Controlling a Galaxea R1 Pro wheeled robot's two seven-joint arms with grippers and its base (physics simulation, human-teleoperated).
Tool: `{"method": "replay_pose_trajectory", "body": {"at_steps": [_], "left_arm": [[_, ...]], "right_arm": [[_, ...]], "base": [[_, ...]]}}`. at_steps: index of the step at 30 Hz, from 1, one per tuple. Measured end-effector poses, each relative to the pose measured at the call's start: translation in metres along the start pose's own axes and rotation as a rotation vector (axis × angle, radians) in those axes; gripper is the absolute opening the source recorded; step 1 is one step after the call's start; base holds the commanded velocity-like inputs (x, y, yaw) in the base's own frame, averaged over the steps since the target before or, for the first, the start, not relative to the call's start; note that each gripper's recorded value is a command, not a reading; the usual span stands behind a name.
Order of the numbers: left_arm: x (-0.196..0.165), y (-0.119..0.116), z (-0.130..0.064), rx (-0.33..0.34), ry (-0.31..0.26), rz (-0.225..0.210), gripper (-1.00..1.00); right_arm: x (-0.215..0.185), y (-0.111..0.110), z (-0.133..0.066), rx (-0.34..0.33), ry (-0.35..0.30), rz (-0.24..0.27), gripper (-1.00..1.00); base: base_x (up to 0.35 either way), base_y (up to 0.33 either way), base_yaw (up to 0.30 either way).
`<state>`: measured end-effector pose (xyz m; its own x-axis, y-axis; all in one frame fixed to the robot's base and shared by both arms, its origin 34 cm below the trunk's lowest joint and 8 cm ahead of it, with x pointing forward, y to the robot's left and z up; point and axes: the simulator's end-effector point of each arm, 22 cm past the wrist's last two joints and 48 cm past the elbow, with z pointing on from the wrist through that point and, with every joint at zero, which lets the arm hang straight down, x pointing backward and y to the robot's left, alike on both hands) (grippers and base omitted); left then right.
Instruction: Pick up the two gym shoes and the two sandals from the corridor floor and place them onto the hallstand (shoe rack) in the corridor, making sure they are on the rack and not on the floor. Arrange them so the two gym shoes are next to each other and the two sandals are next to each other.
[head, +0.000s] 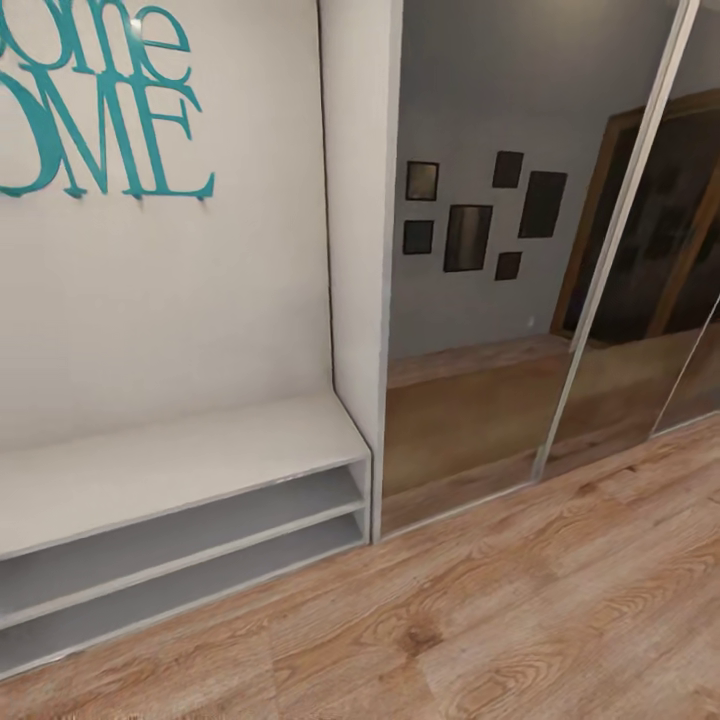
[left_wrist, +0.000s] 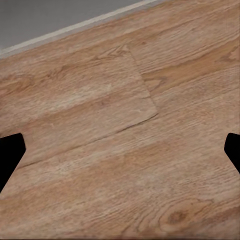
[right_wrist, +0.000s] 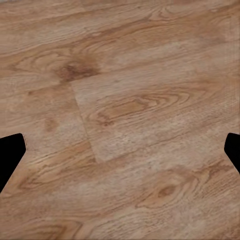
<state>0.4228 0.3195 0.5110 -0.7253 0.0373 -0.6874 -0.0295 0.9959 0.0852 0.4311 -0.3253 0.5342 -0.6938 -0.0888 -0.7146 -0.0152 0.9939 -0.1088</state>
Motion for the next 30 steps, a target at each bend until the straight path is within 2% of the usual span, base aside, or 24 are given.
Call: {"method": "replay_pose_trajectory", "body": {"at_steps": [30], "left_arm": [[0.012, -0.001, 0.0, 0.002, 0.027, 0.003, 1.0]], "right_arm": [[0.012, 0.002, -0.001, -0.004, 0.029, -0.002, 1.0]], "base": [[0.0, 0.0, 0.229]]}}
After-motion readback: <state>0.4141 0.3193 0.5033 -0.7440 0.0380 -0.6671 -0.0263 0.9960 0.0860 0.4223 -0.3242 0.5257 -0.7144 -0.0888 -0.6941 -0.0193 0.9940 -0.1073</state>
